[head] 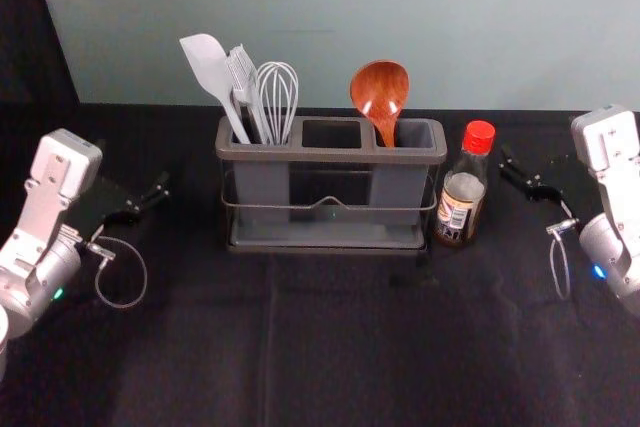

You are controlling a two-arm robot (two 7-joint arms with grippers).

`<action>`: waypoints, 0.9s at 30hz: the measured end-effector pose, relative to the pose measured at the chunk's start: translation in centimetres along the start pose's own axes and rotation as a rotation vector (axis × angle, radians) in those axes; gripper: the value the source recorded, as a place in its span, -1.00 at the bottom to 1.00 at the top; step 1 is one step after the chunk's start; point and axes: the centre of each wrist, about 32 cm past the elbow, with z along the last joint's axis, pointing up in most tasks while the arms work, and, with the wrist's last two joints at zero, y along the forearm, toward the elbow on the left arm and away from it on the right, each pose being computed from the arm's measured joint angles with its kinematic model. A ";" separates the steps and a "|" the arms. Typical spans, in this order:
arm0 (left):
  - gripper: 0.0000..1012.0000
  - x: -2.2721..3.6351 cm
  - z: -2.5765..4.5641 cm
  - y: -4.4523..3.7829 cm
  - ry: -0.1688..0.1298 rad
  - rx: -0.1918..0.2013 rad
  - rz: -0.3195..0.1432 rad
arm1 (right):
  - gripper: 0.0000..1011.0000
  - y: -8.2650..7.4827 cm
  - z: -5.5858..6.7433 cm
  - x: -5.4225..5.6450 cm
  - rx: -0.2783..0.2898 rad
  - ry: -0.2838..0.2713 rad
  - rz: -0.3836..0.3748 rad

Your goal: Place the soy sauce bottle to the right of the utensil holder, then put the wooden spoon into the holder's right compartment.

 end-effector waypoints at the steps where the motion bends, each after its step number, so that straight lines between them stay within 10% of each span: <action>1: 0.99 0.00 0.00 0.00 0.000 0.000 0.000 | 0.98 0.0 0.0 0.0 0.000 0.000 0.000; 27: 0.99 0.00 0.00 0.00 0.000 0.000 0.000 | 0.98 0.0 0.0 0.0 0.000 0.000 0.000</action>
